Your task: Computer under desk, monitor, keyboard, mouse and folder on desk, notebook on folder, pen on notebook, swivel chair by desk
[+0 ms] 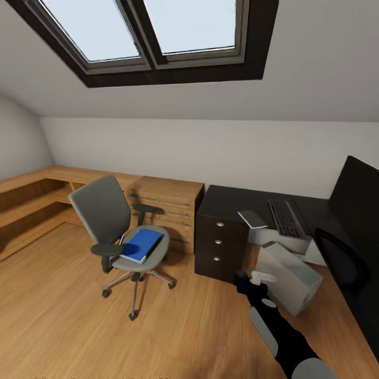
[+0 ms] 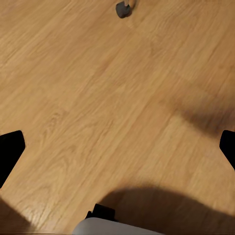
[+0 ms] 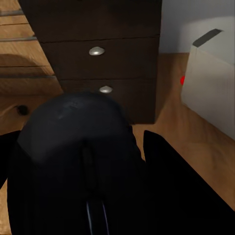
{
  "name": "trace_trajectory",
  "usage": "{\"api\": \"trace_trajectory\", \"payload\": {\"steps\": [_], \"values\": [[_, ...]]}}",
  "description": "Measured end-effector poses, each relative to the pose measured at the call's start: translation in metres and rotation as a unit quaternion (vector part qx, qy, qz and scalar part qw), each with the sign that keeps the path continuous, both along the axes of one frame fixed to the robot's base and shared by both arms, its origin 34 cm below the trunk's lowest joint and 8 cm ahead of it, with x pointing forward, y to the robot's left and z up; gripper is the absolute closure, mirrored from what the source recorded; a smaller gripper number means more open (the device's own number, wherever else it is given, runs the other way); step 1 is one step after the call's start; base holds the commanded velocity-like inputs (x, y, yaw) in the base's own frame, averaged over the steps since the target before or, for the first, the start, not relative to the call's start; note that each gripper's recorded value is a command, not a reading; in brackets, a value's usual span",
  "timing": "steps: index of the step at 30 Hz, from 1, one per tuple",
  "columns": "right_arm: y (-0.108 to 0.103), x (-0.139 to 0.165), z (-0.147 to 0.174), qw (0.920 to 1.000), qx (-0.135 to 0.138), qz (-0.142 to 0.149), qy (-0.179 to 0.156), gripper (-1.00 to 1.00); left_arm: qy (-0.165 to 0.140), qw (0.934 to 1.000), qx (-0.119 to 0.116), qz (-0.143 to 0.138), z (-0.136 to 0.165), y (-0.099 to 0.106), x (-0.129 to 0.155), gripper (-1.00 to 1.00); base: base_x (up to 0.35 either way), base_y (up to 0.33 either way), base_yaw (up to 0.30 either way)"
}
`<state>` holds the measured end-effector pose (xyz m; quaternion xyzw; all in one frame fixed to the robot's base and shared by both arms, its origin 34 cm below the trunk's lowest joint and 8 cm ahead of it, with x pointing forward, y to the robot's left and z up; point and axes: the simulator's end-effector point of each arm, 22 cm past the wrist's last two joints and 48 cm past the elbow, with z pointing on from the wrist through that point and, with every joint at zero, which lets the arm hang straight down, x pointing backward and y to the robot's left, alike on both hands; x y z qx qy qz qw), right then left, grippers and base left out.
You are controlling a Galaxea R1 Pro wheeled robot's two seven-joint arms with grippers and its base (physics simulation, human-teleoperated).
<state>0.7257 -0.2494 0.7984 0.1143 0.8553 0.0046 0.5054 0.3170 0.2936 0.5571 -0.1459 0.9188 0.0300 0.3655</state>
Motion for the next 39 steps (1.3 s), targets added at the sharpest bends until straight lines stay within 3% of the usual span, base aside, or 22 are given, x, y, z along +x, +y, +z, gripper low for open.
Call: {"api": "trace_trajectory", "payload": {"steps": [18, 32, 34, 39], "values": [[-0.012, 0.0, 0.0, 1.0, -0.007, 0.003, -0.001, 1.0, 0.001, 1.0, 0.0, 0.001, 0.0, 0.0, 0.0, -1.0, 0.016, 0.0, 0.03], [-0.009, 0.009, 0.022, 0.9991, -0.016, 0.007, -0.038, 1.0, 0.001, 1.0, 0.001, 0.001, 0.0, 0.001, 0.0, -1.0, 0.127, 0.0, 0.0], [-0.008, 0.009, 0.02, 0.9994, -0.017, 0.01, -0.029, 1.0, 0.001, 1.0, 0.001, 0.001, 0.0, 0.001, 0.0, -1.0, 0.006, 0.0, 0.0], [-0.003, 0.008, 0.009, 0.998, -0.033, 0.033, 0.043, 1.0, 0.001, 1.0, 0.002, 0.004, 0.0, 0.005, -0.001, -1.0, 0.002, 0.0, 0.0]]}}
